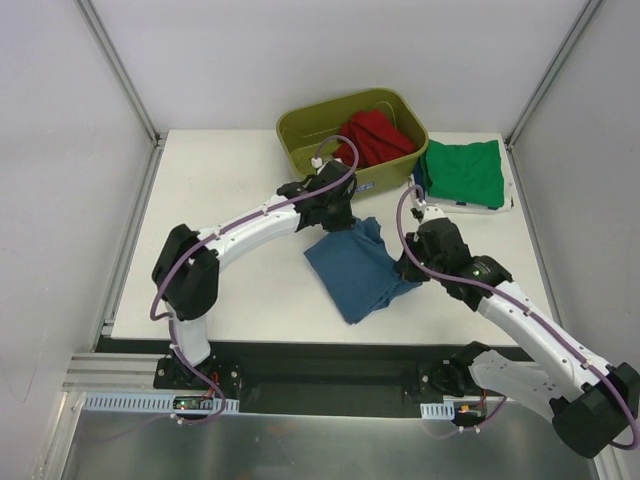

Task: Fold and stack the t-shirts
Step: Fold the long partially folded tshirt into a neat square

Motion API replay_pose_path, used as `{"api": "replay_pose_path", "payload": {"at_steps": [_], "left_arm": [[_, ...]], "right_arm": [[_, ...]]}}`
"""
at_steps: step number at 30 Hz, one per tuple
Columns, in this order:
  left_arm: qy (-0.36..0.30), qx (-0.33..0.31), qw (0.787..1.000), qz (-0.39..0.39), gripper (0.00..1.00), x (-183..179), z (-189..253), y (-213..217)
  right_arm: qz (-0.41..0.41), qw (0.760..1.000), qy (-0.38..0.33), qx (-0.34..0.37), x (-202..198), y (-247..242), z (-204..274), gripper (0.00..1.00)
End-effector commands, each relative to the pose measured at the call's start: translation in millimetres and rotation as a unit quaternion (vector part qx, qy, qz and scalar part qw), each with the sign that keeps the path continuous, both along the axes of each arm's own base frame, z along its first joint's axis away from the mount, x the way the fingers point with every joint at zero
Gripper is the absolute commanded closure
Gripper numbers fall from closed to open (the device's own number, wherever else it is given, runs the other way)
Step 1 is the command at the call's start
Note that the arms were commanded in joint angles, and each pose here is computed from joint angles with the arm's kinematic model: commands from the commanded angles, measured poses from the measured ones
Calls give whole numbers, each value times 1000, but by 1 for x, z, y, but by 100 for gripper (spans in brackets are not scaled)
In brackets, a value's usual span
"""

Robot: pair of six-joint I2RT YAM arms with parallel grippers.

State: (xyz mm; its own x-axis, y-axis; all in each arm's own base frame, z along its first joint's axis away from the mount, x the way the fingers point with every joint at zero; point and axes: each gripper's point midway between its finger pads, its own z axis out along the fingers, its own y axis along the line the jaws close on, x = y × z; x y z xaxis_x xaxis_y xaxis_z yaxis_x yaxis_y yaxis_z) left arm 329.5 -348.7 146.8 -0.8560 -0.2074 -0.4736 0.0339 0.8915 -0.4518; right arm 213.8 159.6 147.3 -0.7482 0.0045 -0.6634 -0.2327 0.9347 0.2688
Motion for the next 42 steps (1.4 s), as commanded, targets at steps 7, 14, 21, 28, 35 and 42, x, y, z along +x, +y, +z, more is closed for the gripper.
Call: {"api": "replay_pose_path", "payload": {"at_steps": [7, 14, 21, 28, 35, 42], "left_arm": [[-42, 33, 998, 19, 87, 58, -18, -24], [-58, 22, 998, -33, 29, 49, -6, -52], [-81, 18, 993, -84, 1, 8, 24, -54], [-67, 7, 994, -88, 1, -30, 34, -22], [-43, -6, 995, -95, 1, -51, 3, -8], [-4, -15, 994, -111, 1, -32, -29, -23]], "right_arm": [[-139, 974, 101, -149, 22, -81, -62, 96], [-156, 963, 116, -186, 48, -88, -49, 26], [-125, 985, 80, -83, 30, -62, -22, 4], [0, 992, 64, 106, 1, 2, 2, 3], [-27, 995, 69, 70, 33, -1, -21, 3], [-76, 987, 143, 23, 70, -15, -69, 3]]}}
